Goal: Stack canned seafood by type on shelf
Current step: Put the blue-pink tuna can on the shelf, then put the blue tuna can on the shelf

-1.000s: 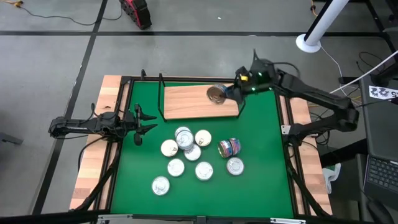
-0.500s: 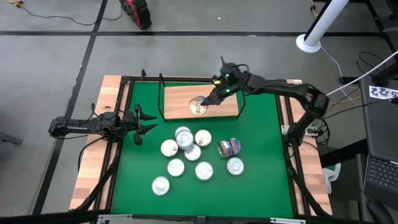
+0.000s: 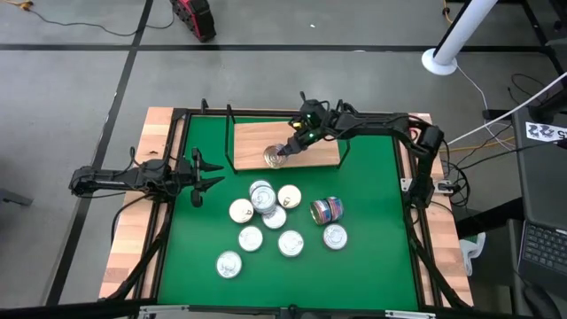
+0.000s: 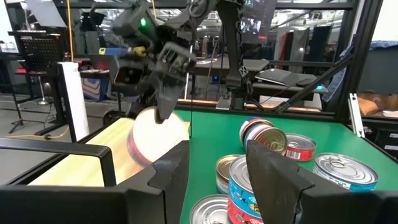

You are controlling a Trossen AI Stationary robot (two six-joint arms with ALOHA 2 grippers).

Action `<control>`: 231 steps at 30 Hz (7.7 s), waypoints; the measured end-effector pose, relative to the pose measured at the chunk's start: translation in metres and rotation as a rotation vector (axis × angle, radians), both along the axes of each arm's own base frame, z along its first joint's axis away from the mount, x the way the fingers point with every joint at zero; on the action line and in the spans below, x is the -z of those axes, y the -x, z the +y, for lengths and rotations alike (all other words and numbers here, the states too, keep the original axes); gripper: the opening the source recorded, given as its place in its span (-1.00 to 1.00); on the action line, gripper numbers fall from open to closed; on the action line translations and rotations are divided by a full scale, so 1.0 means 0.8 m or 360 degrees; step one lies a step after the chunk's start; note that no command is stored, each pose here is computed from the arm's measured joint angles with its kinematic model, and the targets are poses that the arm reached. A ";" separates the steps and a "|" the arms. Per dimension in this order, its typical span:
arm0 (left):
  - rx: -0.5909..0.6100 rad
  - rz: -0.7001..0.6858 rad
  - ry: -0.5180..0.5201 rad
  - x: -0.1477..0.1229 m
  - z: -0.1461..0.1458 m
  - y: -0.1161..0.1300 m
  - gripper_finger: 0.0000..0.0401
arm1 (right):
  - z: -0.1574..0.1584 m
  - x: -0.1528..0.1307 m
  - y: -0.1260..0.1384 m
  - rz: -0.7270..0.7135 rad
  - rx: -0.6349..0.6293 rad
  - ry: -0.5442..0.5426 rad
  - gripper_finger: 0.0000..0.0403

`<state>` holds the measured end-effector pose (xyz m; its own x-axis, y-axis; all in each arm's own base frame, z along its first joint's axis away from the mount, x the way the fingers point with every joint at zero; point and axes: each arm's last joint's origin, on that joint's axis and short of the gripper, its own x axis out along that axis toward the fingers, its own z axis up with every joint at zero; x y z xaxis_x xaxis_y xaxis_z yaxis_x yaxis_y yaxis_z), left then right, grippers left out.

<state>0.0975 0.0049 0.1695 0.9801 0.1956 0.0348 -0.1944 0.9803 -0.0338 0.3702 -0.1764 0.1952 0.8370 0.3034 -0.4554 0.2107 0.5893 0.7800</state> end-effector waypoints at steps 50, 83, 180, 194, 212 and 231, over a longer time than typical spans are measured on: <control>0.0000 0.0000 0.0000 0.000 0.000 0.000 -0.23 | -0.006 0.014 0.002 0.0197 0.0266 0.0149 0.18; 0.0001 0.0001 0.0000 0.000 0.000 0.000 -0.23 | -0.012 -0.009 0.013 0.0069 0.0151 0.0160 0.53; 0.0171 0.0220 -0.0204 -0.121 -0.101 -0.306 -0.23 | 0.220 -0.062 0.149 0.1245 -0.0053 0.0461 0.53; 0.0237 0.0213 -0.0181 -0.121 -0.119 -0.301 -0.23 | 0.202 -0.058 0.140 0.1225 -0.0007 0.0215 0.53; 0.0258 0.0216 -0.0202 -0.121 -0.124 -0.300 -0.23 | 0.204 -0.054 0.133 0.1234 0.0084 0.0091 0.53; 0.0143 0.0224 -0.0195 -0.121 -0.093 -0.307 -0.23 | 0.224 -0.053 0.131 0.1260 0.0153 0.0143 0.53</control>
